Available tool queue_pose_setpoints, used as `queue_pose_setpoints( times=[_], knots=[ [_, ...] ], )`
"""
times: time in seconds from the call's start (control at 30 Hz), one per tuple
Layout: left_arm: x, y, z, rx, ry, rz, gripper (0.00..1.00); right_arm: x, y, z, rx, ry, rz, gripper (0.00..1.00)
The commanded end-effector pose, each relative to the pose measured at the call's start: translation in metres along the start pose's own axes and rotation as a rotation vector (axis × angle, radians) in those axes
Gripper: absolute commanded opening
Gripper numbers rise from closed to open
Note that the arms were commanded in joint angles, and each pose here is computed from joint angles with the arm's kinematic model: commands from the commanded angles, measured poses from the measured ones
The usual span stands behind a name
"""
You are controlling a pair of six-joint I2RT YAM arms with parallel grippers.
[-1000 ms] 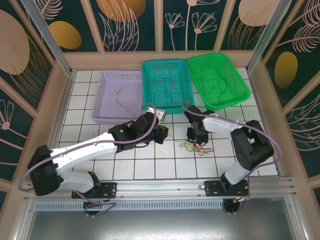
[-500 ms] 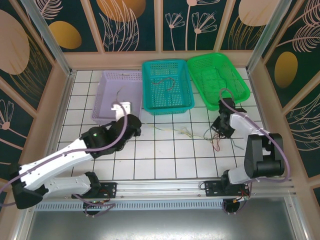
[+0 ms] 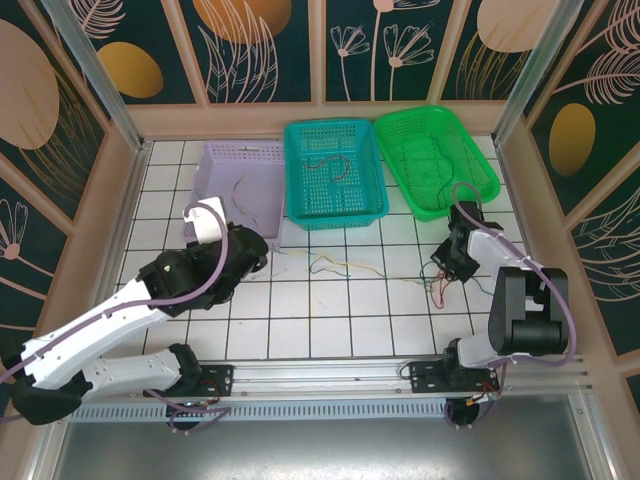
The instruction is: Untangle the cables
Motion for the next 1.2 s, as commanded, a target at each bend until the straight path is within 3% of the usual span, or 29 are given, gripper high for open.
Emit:
queue_pose_setpoints(
  times=[0.0,0.23,0.3,0.53,0.67,0.77,0.9,1.0,1.17],
  knots=[
    [0.037,0.008,0.034,-0.173,0.031,0.173,0.0,-0.021,-0.007,0.0,-0.021,-0.029,-0.128,0.0],
    [0.076,0.01,0.055,-0.304,0.101,0.355,0.0,-0.043,-0.007,0.021,-0.059,-0.121,-0.159,0.0],
    [0.075,0.01,0.058,-0.306,0.132,0.343,0.0,-0.037,-0.01,0.025,-0.045,-0.111,-0.115,0.0],
    [0.014,0.017,0.079,-0.232,0.253,-0.237,0.0,0.017,0.008,0.013,-0.056,-0.007,0.005,0.0],
    [-0.016,0.027,0.103,-0.178,0.225,-0.335,0.0,0.034,0.018,0.006,-0.046,-0.009,0.127,0.0],
    [-0.033,0.035,0.122,-0.184,0.228,-0.388,0.0,0.045,0.027,0.007,-0.032,0.034,0.155,0.28],
    [-0.069,0.044,0.136,-0.154,0.177,-0.583,0.0,0.057,0.062,0.013,-0.109,0.087,0.2,0.5],
    [-0.1,0.041,0.129,-0.078,0.129,-0.72,0.0,0.067,0.098,0.016,-0.18,0.115,0.282,0.57],
    [-0.124,0.023,0.108,-0.003,0.124,-0.779,0.0,0.083,0.141,0.01,-0.212,0.164,0.425,0.59]
  ],
)
Point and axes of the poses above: each hand's point on the last joint's axis, 136 mm out from that joint toward the fingers, its own y axis back along the fingers, its own x axis along the line the jaws close on, z = x × y, the point moved 8 cm from there along y, back along the fingers, and after that the axes turned 10 degrees about y, right-handed, at the moved point
